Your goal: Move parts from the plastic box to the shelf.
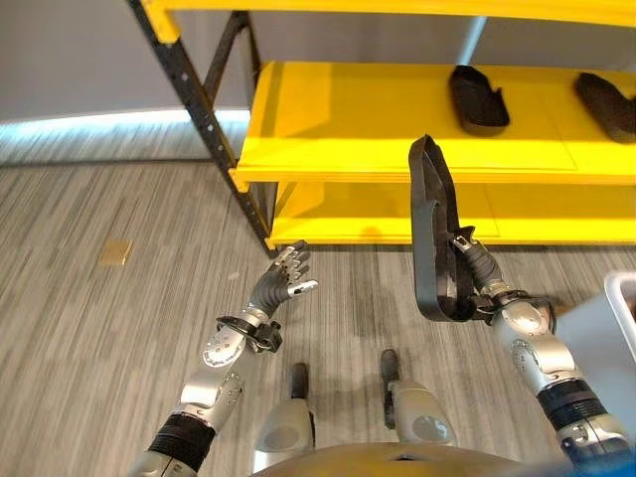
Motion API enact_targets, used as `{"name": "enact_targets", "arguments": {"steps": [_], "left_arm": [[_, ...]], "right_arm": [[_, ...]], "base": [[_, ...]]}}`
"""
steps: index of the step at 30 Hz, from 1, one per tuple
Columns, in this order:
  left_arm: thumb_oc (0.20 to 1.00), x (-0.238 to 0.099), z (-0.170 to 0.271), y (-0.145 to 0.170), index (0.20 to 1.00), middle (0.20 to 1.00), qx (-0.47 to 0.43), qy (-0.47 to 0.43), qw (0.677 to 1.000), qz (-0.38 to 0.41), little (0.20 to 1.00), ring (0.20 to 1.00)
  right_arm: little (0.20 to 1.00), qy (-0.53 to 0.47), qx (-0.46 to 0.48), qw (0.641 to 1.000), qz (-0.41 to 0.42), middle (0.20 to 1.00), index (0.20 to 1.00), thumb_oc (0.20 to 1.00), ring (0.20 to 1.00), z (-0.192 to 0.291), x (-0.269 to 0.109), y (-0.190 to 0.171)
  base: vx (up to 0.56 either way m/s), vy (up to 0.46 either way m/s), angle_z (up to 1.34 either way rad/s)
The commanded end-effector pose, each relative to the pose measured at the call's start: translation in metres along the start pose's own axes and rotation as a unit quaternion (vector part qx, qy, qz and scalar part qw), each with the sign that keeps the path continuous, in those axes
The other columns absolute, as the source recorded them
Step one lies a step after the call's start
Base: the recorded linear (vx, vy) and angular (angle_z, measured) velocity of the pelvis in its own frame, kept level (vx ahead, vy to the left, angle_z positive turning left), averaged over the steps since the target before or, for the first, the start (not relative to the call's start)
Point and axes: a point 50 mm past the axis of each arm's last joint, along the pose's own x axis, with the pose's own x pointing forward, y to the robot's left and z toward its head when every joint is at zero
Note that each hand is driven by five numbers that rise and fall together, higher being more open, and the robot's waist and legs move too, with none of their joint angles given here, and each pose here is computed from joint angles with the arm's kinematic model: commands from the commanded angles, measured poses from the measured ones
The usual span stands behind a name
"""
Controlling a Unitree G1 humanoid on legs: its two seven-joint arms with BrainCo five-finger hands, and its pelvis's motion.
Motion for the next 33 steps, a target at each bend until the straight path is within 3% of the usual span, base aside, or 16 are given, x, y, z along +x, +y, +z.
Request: {"name": "enact_targets", "arguments": {"steps": [1,11,23,33], "left_arm": [[1.0,0.0,0.027,0.007,1.0,1.0,0.005,-0.068,0.998,0.004,1.0,1.0],[1.0,0.015,0.032,-0.006,1.0,1.0,-0.001,-0.065,0.997,-0.047,1.0,1.0],[1.0,0.012,0.029,-0.007,1.0,1.0,0.017,-0.065,0.998,-0.015,1.0,1.0],[1.0,0.003,0.023,0.009,1.0,1.0,0.025,-0.06,0.998,0.001,1.0,1.0]], "right_arm": [[0.2,-0.103,-0.021,0.994,0.025,0.2,0.2,0.2,0.2,0.05,0.01,0.01],[0.2,-0.136,-0.05,0.989,0.014,0.2,0.2,0.2,0.2,0.086,0.018,-0.002],[0.2,-0.094,-0.059,0.993,0.035,0.2,0.2,0.2,0.2,0.05,0.005,0.007],[0.2,-0.077,-0.043,0.995,0.041,0.2,0.2,0.2,0.2,0.033,0.001,0.022]], "base": [[0.18,-0.197,-0.02],[0.12,-0.185,0.19],[0.14,-0.245,0.2],[0.23,0.044,-0.23]]}}
